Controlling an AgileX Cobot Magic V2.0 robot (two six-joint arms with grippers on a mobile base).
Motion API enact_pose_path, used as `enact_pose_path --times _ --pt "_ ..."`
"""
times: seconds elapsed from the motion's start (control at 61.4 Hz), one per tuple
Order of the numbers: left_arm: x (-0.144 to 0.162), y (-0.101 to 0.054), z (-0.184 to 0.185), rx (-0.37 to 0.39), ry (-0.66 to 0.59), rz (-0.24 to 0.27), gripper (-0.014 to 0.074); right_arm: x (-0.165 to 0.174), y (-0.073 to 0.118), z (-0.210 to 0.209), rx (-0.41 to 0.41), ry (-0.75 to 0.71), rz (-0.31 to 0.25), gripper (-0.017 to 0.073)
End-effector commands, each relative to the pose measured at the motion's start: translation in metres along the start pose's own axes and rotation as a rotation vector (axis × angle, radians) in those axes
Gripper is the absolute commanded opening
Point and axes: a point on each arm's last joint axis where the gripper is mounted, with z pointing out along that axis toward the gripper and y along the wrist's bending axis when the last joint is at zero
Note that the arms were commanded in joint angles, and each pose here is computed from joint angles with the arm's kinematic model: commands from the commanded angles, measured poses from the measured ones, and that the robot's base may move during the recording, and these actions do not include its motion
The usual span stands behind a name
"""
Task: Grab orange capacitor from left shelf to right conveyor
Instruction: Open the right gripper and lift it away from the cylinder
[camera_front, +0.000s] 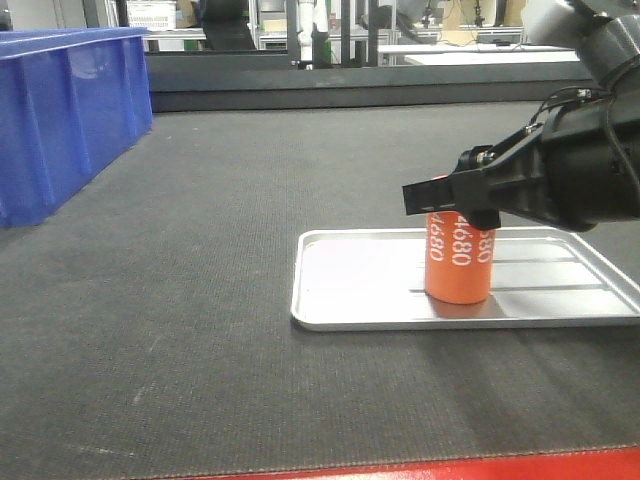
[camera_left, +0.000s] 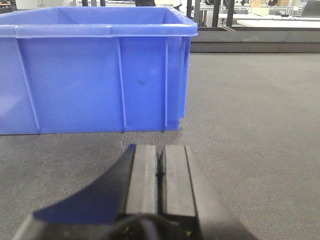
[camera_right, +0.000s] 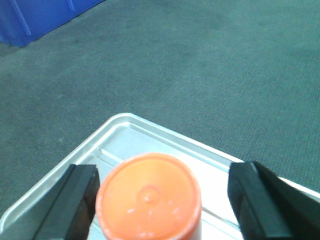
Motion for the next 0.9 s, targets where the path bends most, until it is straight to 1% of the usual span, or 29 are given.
enact_pose_path --times 0.0,0.26,0.391,0.537,0.602,0.667,0.798,0.879 --pt "0.0 0.0 0.0 0.002 -0.073 -0.01 -0.0125 -0.023 0.002 -0.001 -0.025 -0.142 -0.015 0.0624" --pt "0.0 0.0 0.0 0.002 -0.073 -0.01 -0.0125 -0.041 0.009 -0.01 -0.066 -0.27 -0.031 0.0624" --pt "0.0 0.0 0.0 0.002 -0.073 -0.01 -0.0125 -0.056 0.014 -0.024 -0.063 -0.325 -0.056 0.0623" --pt "0.0 0.0 0.0 0.002 -0.073 -0.01 -0.0125 -0.075 0.02 -0.048 -0.035 -0.366 -0.089 0.061" --pt "0.0 0.0 0.0 0.002 -0.073 -0.01 -0.0125 -0.083 0.023 -0.06 -0.019 -0.387 -0.105 0.0565" --pt "0.0 0.0 0.0 0.002 -0.073 -0.01 -0.0125 -0.09 0.026 -0.073 -0.002 -0.406 -0.12 0.0494" --pt "0.0 0.0 0.0 0.002 -0.073 -0.01 -0.0125 -0.099 0.03 -0.096 0.041 -0.422 -0.14 0.0306" --pt "0.0 0.0 0.0 0.002 -0.073 -0.01 -0.0125 -0.1 0.031 -0.109 0.073 -0.408 -0.123 0.0169"
